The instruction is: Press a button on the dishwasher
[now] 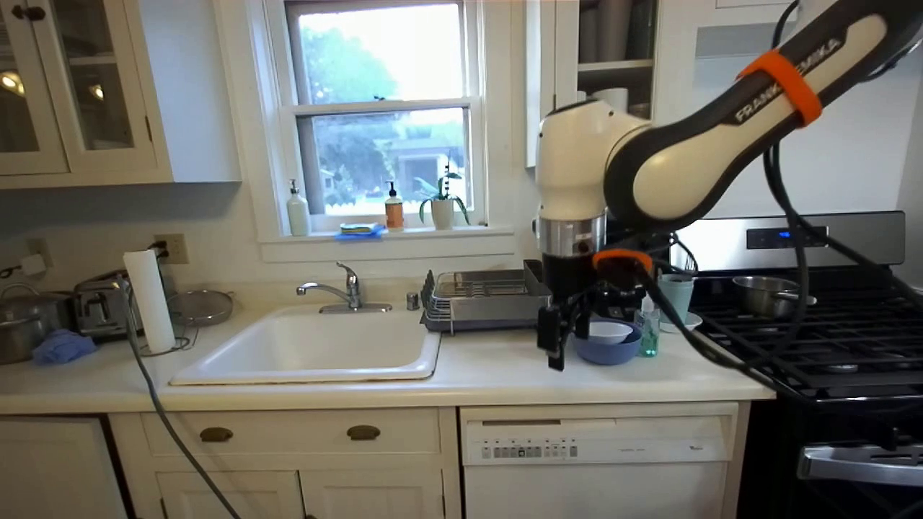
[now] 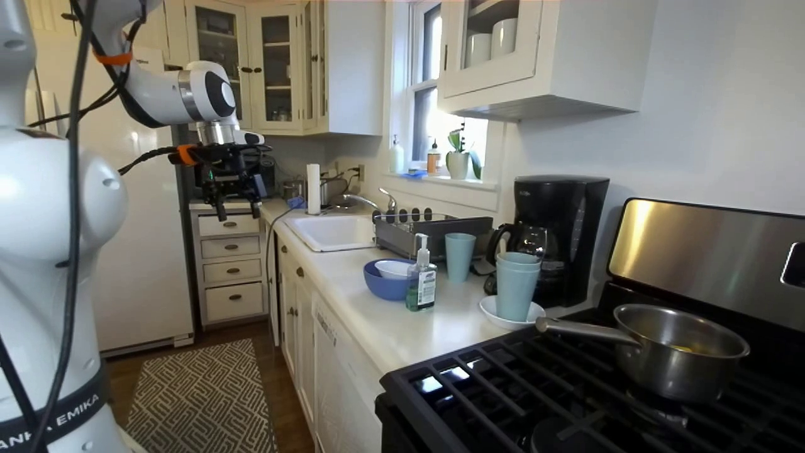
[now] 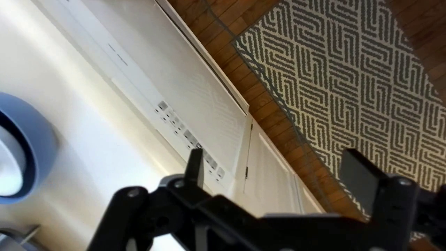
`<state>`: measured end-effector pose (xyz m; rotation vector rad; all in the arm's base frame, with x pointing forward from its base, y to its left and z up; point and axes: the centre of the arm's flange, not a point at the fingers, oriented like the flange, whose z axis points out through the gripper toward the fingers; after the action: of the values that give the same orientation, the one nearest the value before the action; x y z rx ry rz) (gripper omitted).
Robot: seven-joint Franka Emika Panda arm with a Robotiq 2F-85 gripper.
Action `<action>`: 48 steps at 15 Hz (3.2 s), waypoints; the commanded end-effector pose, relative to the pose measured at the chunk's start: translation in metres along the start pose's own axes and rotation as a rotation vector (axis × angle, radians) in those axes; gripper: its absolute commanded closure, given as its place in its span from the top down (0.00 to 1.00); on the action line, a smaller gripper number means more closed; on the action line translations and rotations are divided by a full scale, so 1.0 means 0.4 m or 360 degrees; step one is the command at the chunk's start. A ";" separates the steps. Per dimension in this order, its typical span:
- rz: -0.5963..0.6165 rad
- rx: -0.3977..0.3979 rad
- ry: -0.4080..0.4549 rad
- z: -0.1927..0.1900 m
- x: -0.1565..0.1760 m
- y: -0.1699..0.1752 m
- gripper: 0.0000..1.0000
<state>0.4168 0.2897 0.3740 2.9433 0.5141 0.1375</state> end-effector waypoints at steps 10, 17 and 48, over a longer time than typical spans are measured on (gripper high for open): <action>-0.0441 -0.0237 -0.0174 0.320 0.224 -0.211 0.44; -0.0104 -0.0367 -0.0374 0.438 0.305 -0.256 0.03; 0.0657 -0.0749 -0.0208 0.832 0.480 -0.259 0.02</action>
<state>0.5759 0.3906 0.0568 2.5950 -0.0795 0.0471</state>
